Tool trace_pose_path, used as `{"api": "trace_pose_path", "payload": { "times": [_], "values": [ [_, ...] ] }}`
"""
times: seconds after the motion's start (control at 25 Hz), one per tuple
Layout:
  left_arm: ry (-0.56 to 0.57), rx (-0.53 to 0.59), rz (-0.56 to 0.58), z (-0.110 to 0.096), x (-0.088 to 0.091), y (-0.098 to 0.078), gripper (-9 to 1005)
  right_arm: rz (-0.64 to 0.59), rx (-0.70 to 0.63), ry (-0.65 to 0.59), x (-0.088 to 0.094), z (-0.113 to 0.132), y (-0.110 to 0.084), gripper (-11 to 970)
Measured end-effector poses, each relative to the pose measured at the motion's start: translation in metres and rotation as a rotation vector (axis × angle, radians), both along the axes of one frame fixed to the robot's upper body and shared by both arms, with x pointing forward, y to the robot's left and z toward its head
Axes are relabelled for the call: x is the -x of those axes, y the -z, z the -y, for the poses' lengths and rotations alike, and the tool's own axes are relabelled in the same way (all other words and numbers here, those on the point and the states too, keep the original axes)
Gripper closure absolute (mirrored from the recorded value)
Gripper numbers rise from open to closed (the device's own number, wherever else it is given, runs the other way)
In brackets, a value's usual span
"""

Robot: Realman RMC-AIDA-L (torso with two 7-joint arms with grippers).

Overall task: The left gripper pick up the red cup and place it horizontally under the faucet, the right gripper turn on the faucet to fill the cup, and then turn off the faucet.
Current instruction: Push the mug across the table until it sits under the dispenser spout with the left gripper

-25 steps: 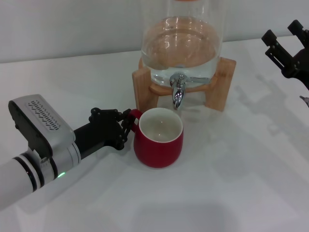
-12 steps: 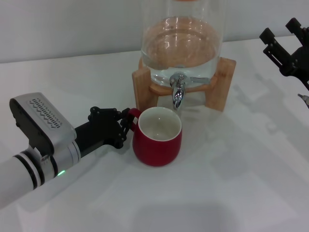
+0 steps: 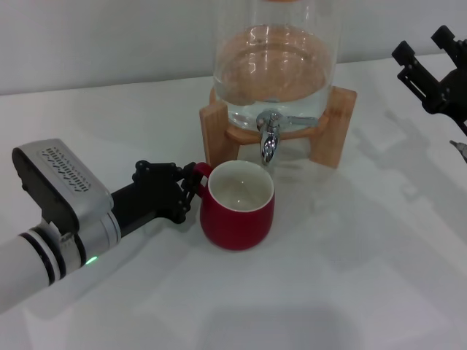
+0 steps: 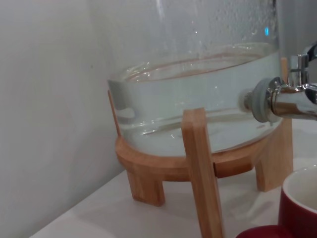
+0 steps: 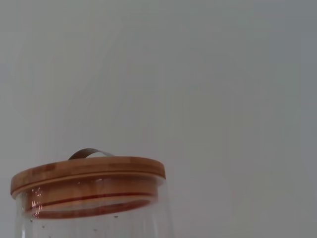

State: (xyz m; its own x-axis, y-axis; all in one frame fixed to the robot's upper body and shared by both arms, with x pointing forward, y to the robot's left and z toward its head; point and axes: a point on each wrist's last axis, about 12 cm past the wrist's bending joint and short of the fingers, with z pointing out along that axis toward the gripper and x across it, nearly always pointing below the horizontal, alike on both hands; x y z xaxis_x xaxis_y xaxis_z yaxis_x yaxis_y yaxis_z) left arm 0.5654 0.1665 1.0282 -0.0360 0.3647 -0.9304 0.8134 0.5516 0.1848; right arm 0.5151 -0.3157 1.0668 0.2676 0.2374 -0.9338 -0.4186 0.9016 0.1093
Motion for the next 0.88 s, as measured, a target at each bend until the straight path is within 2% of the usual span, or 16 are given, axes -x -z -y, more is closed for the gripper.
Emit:
{"api": "trace_pose_path", "payload": {
  "times": [0.88],
  "values": [
    [0.01, 0.0, 0.008, 0.0047, -0.0032, -0.0036, 871, 0.006, 0.004, 0.0, -0.0016, 0.0007, -0.0016, 131]
  ]
}}
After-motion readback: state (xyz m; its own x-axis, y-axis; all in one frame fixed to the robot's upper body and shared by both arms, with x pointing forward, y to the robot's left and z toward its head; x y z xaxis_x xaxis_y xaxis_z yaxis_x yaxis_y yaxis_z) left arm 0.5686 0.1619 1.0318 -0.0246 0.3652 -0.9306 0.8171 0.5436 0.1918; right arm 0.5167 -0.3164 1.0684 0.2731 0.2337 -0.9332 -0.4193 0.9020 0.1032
